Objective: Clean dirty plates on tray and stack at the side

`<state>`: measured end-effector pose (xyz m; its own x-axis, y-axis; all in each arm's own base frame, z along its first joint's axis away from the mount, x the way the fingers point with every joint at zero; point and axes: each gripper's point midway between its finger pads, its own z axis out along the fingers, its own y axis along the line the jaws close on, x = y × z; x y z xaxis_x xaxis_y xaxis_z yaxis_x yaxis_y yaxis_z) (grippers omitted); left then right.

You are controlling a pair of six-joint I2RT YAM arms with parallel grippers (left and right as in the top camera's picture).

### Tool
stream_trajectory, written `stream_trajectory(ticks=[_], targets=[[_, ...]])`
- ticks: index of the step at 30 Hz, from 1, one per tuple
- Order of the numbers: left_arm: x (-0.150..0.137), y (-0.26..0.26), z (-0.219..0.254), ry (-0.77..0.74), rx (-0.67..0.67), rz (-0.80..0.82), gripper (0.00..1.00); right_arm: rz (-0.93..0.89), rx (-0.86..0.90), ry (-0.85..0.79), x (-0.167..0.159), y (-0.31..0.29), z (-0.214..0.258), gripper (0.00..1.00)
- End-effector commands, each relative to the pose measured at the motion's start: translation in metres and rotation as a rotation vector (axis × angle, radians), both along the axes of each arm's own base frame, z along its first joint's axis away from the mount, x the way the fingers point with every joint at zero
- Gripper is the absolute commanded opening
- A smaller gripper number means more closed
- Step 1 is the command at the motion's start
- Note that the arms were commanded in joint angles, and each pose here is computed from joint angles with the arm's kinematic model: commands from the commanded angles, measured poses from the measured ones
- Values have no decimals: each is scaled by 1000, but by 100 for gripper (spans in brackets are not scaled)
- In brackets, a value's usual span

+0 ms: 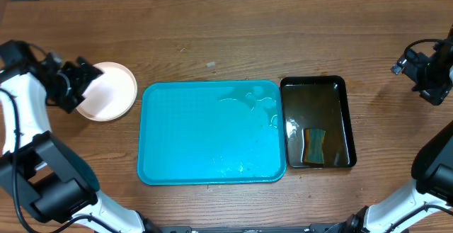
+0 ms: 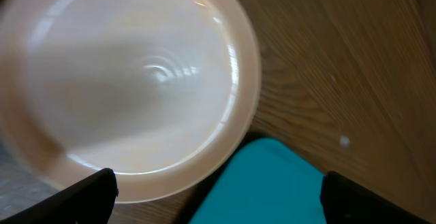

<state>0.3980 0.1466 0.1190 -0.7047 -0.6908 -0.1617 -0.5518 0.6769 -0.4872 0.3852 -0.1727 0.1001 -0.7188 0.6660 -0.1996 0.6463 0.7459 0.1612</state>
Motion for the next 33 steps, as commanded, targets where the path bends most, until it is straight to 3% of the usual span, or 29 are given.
stream_trajectory(ticks=[1, 19, 33], targets=[[13, -47, 8, -84, -47, -198, 97, -3, -5, -28, 5, -2, 8, 100], [22, -202, -2, -46, 78, -602, 100, -3, -5, -28, 5, -2, 8, 100], [19, -225, -2, -48, 78, -657, 100, -3, -5, -28, 5, -2, 8, 100]])
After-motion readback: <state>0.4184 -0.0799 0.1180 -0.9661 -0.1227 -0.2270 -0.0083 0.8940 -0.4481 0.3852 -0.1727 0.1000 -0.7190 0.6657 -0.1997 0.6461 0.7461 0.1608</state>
